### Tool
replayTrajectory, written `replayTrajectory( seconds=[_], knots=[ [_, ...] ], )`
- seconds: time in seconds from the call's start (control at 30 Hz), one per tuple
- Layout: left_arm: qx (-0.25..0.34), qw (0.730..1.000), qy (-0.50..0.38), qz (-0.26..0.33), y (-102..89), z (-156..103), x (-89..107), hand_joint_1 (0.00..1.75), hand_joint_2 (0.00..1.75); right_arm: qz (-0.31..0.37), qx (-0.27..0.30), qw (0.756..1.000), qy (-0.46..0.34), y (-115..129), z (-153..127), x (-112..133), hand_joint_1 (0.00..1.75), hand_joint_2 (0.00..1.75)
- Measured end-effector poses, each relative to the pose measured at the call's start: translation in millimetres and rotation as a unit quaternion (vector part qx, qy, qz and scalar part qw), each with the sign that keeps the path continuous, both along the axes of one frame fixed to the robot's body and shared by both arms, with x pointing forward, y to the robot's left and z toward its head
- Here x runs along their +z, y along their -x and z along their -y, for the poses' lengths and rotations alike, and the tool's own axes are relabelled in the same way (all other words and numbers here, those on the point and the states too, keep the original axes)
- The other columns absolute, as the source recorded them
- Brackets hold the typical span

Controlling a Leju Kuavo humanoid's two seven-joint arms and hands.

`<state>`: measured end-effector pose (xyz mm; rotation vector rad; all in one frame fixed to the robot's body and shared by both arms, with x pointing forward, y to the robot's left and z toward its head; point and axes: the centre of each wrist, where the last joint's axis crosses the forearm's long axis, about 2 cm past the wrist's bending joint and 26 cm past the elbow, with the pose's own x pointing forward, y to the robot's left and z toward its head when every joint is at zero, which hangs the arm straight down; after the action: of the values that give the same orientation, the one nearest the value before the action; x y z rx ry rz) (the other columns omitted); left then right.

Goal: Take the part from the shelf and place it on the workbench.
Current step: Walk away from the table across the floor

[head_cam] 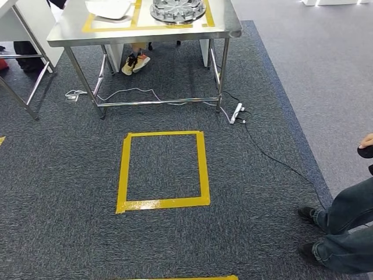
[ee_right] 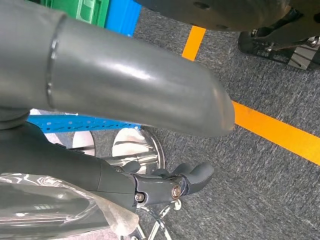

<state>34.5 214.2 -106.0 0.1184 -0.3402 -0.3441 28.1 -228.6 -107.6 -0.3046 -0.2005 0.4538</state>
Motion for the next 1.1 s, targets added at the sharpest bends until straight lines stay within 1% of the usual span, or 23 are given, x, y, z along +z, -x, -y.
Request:
replayTrajectory(
  seconds=[1.1],
  knots=[
    [-0.011, 1.000, 0.006, 0.003, 1.3, -0.8, -0.3, 0.00, 0.00, 0.000, -0.024, 1.000, -0.006, 0.9, 0.5, -0.2, 0.00, 0.00]
  ],
)
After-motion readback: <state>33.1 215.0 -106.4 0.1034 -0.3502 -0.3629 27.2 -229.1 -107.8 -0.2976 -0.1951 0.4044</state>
